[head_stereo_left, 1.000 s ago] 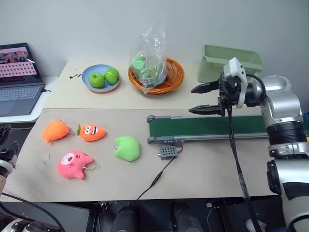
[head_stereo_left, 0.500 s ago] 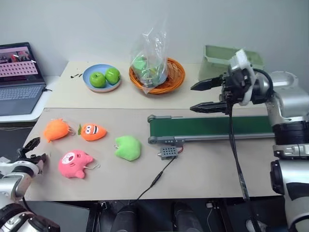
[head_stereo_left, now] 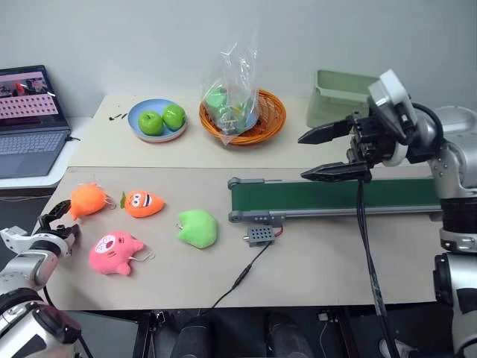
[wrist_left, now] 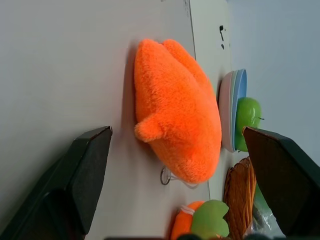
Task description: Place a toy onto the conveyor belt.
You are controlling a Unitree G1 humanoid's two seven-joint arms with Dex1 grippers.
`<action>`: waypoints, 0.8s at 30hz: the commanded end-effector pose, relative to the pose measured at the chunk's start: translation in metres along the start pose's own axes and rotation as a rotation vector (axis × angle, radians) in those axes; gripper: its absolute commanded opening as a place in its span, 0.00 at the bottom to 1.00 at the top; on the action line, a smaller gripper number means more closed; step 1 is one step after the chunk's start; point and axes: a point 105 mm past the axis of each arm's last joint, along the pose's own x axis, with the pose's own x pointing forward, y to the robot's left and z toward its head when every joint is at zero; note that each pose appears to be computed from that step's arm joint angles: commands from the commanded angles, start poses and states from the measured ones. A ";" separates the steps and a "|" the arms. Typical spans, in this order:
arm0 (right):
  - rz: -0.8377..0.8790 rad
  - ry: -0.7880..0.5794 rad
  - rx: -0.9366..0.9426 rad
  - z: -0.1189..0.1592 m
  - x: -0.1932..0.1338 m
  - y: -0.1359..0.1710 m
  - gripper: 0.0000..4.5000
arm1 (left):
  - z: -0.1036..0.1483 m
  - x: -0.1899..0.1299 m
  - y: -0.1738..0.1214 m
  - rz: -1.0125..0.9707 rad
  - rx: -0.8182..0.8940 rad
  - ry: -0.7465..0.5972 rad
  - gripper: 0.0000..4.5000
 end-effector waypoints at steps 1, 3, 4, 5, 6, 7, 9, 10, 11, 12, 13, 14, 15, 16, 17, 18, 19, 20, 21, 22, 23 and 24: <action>-0.018 -0.015 -0.055 0.017 -0.008 0.002 1.00 | 0.004 0.005 -0.012 -0.035 0.037 -0.008 0.99; -0.030 -0.006 -0.055 0.018 -0.008 0.001 1.00 | 0.001 0.011 -0.013 -0.028 0.037 -0.018 0.99; -0.036 -0.001 -0.055 0.018 -0.008 0.000 1.00 | 0.000 0.013 -0.015 -0.028 0.036 -0.022 0.99; -0.040 0.001 -0.054 0.018 -0.009 0.000 1.00 | -0.001 0.015 -0.016 -0.030 0.037 -0.023 0.99; -0.047 0.003 -0.054 0.018 -0.009 0.000 1.00 | -0.002 0.016 -0.016 -0.030 0.039 -0.026 0.99; -0.053 0.005 -0.054 0.018 -0.010 -0.001 1.00 | -0.002 0.017 -0.017 -0.029 0.041 -0.028 0.88; -0.063 0.008 -0.054 0.017 -0.010 -0.002 1.00 | -0.001 0.019 -0.017 -0.023 0.041 -0.047 0.78; -0.067 0.010 -0.054 0.017 -0.011 -0.002 1.00 | 0.002 0.020 -0.016 -0.015 0.037 -0.070 0.70; -0.070 0.012 -0.055 0.017 -0.011 -0.003 1.00 | 0.004 0.020 -0.016 -0.007 0.024 -0.091 0.64; -0.074 0.014 -0.056 0.017 -0.011 -0.003 1.00 | 0.005 0.020 -0.016 -0.007 0.021 -0.100 0.54; -0.076 0.015 -0.057 0.017 -0.011 -0.003 1.00 | 0.006 0.020 -0.016 -0.008 0.020 -0.104 0.47; -0.080 0.017 -0.058 0.017 -0.011 -0.004 1.00 | 0.005 0.021 -0.018 -0.020 0.022 -0.099 0.35; -0.084 0.019 -0.059 0.017 -0.012 -0.004 1.00 | 0.004 0.022 -0.020 -0.032 0.021 -0.098 0.29; -0.088 0.022 -0.061 0.017 -0.012 -0.004 1.00 | 0.005 0.022 -0.021 -0.039 0.018 -0.104 0.22; -0.093 0.025 -0.061 0.016 -0.013 -0.005 1.00 | 0.007 0.021 -0.022 -0.047 0.016 -0.111 0.15; -0.096 0.026 -0.062 0.016 -0.013 -0.005 1.00 | 0.009 0.020 -0.023 -0.058 0.017 -0.119 0.15; -0.098 0.027 -0.061 0.015 -0.013 -0.005 1.00 | 0.011 0.020 -0.025 -0.066 0.026 -0.124 0.15; -0.099 0.026 -0.061 0.015 -0.013 -0.006 1.00 | 0.012 0.019 -0.027 -0.070 0.055 -0.124 0.15; -0.099 0.026 -0.060 0.014 -0.012 -0.005 1.00 | 0.014 0.019 -0.028 -0.061 0.095 -0.125 0.15; -0.099 0.024 -0.059 0.013 -0.012 -0.005 1.00 | 0.017 0.020 -0.028 -0.038 0.128 -0.146 0.15; -0.099 0.022 -0.058 0.013 -0.012 -0.005 1.00 | 0.020 0.020 -0.029 -0.020 0.152 -0.162 0.15; -0.100 0.020 -0.057 0.012 -0.011 -0.006 1.00 | 0.023 0.020 -0.032 -0.007 0.194 -0.177 0.15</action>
